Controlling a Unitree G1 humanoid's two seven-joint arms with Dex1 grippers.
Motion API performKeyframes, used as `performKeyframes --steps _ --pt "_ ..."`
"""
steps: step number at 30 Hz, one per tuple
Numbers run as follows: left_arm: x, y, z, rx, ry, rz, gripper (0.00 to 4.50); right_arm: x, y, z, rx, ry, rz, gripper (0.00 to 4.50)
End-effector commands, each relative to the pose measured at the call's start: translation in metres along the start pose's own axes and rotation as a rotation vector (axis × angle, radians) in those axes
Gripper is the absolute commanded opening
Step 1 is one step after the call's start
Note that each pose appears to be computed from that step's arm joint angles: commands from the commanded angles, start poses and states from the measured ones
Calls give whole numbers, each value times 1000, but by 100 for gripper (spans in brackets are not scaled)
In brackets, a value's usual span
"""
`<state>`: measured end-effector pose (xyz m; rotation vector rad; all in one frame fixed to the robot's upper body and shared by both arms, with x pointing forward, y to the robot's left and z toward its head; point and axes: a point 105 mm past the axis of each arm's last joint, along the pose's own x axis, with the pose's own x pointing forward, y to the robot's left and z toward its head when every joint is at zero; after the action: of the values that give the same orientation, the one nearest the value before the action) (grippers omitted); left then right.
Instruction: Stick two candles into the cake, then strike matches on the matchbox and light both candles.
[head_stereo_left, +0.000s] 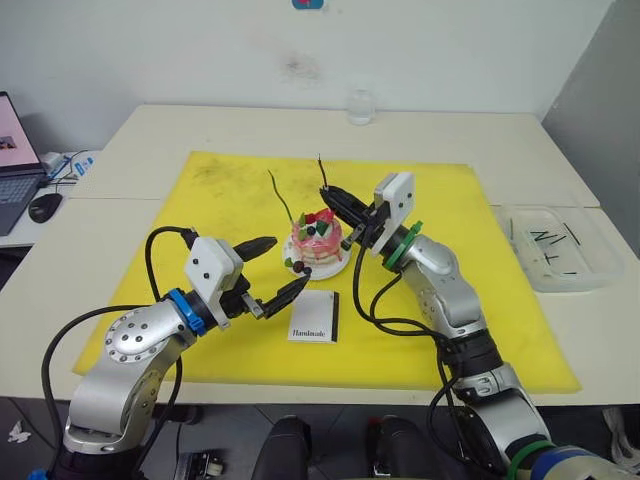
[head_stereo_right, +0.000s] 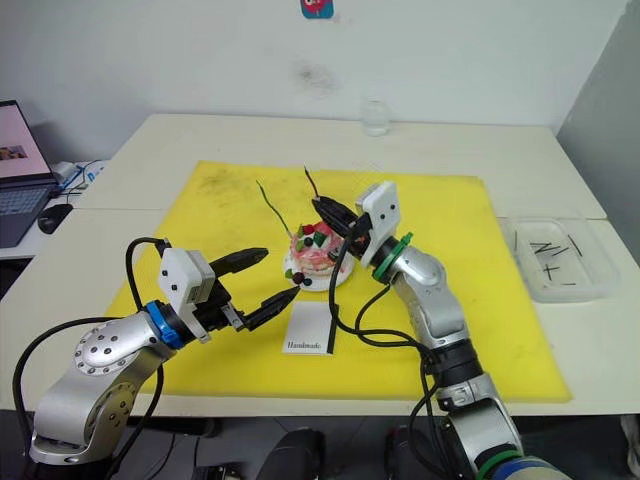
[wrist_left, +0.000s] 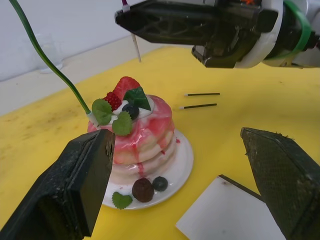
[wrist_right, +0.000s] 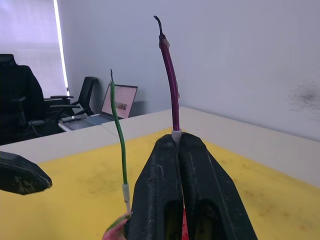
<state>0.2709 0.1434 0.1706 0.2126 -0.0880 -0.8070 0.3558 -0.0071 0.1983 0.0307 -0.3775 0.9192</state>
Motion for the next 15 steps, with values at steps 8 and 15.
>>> performKeyframes --steps 8,15 --pt "-2 5 13 7 -26 -9 450 -4 4 -10 14 -22 -11 2" --pt "-1 3 14 12 -21 -25 450 -1 4 -16 18 -20 -26 2"
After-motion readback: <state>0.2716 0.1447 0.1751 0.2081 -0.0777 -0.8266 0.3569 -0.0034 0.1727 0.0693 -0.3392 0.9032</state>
